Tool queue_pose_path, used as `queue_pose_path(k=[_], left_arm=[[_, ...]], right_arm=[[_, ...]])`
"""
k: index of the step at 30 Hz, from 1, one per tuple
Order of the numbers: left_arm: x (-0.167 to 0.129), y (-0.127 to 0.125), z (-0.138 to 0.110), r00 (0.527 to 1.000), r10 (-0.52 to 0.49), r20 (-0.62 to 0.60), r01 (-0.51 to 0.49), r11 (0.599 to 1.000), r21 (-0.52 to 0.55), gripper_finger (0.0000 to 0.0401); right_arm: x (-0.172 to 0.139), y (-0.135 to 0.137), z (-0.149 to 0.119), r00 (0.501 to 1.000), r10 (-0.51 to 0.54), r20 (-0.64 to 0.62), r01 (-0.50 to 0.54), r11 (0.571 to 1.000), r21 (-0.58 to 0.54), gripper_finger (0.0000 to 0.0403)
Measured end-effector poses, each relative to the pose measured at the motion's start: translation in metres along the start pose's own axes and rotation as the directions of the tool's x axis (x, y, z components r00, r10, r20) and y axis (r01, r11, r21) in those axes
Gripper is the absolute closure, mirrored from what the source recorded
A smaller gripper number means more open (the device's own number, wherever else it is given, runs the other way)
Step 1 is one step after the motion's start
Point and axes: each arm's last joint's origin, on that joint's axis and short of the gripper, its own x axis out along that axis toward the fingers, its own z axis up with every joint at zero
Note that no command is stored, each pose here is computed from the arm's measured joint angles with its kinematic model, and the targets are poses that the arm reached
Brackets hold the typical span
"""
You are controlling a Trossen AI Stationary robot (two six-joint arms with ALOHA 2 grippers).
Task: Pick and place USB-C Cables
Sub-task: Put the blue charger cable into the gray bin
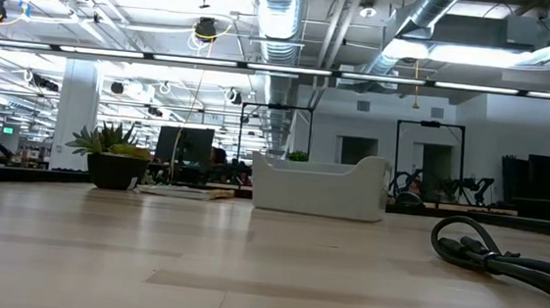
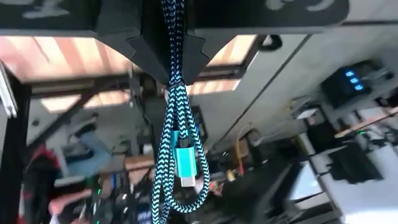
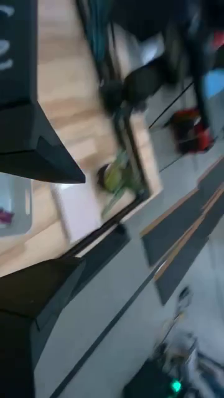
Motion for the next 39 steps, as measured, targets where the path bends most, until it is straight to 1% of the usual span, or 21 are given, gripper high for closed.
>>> queue_pose_path(k=[2,6,9,11,12,14,16,19,21,23,25,27,28,32,34,36,39], left_arm=[[0.011,0.026,-0.003,1.0,-0.004,0.03,0.005,0.999,-0.04,0.0394],[0.026,0.072,-0.01,0.996,0.013,0.092,-0.005,0.996,-0.091,0.0394],[0.029,0.097,-0.013,0.991,0.004,0.133,0.012,0.993,-0.118,0.0394],[0.029,0.107,-0.014,0.987,-0.023,0.158,0.048,0.987,-0.155,0.0394],[0.029,0.11,-0.014,0.985,-0.045,0.165,0.073,0.982,-0.171,0.0394],[0.028,0.112,-0.013,0.979,-0.091,0.184,0.125,0.975,-0.183,0.0394],[0.027,0.111,-0.01,0.972,-0.125,0.198,0.161,0.971,-0.178,0.0394],[0.027,0.105,-0.009,0.966,-0.163,0.202,0.199,0.965,-0.173,0.0394],[0.027,0.102,-0.009,0.965,-0.18,0.192,0.214,0.961,-0.174,0.0394],[0.028,0.101,-0.011,0.966,-0.194,0.168,0.221,0.962,-0.161,0.0394],[0.029,0.1,-0.015,0.968,-0.197,0.154,0.219,0.965,-0.144,0.0394],[0.03,0.098,-0.023,0.973,-0.192,0.129,0.209,0.969,-0.13,0.0394],[0.033,0.099,-0.029,0.977,-0.174,0.125,0.189,0.975,-0.118,0.0394],[0.043,0.108,-0.057,0.982,-0.11,0.15,0.129,0.984,-0.12,0.0395],[0.05,0.116,-0.071,0.978,-0.102,0.182,0.127,0.983,-0.133,0.0395],[0.059,0.124,-0.085,0.977,-0.114,0.182,0.143,0.978,-0.155,0.0395],[0.074,0.134,-0.105,0.971,-0.155,0.183,0.191,0.962,-0.195,0.0395]], right_arm=[[-0.018,0.003,0.002,0.999,0.039,0.035,-0.039,0.999,-0.003,0.0177],[-0.042,0.012,-0.001,0.993,0.108,0.04,-0.107,0.994,-0.039,0.0177],[-0.046,0.025,-0.007,0.988,0.156,0.001,-0.155,0.984,-0.091,0.0177],[-0.041,0.034,-0.014,0.984,0.175,-0.023,-0.177,0.977,-0.12,0.0177],[-0.036,0.039,-0.019,0.984,0.176,-0.039,-0.18,0.975,-0.134,0.0177],[-0.023,0.045,-0.034,0.988,0.134,-0.076,-0.145,0.976,-0.164,0.0177],[-0.007,0.048,-0.052,0.992,0.082,-0.092,-0.096,0.982,-0.16,0.0177],[0.012,0.05,-0.086,0.994,0.064,-0.084,-0.076,0.985,-0.152,0.0177],[0.022,0.043,-0.107,0.998,0.044,-0.039,-0.049,0.99,-0.134,0.0177],[0.03,0.03,-0.124,0.999,0.028,0.03,-0.025,0.995,-0.091,0.0177],[0.035,0.014,-0.138,0.991,0.009,0.13,-0.003,0.999,-0.045,0.0177],[0.04,-0.002,-0.155,0.977,-0.015,0.212,0.02,1.0,-0.019,0.0177],[0.042,-0.008,-0.159,0.963,-0.011,0.27,0.012,1.0,-0.002,0.0177],[0.055,-0.031,-0.178,0.894,0.064,0.443,-0.067,0.998,-0.009,0.0177],[0.062,-0.04,-0.183,0.865,0.091,0.494,-0.093,0.995,-0.02,0.0177],[0.071,-0.047,-0.187,0.857,0.107,0.505,-0.105,0.994,-0.031,0.0177],[0.085,-0.049,-0.189,0.843,0.141,0.519,-0.14,0.989,-0.042,0.0177]])
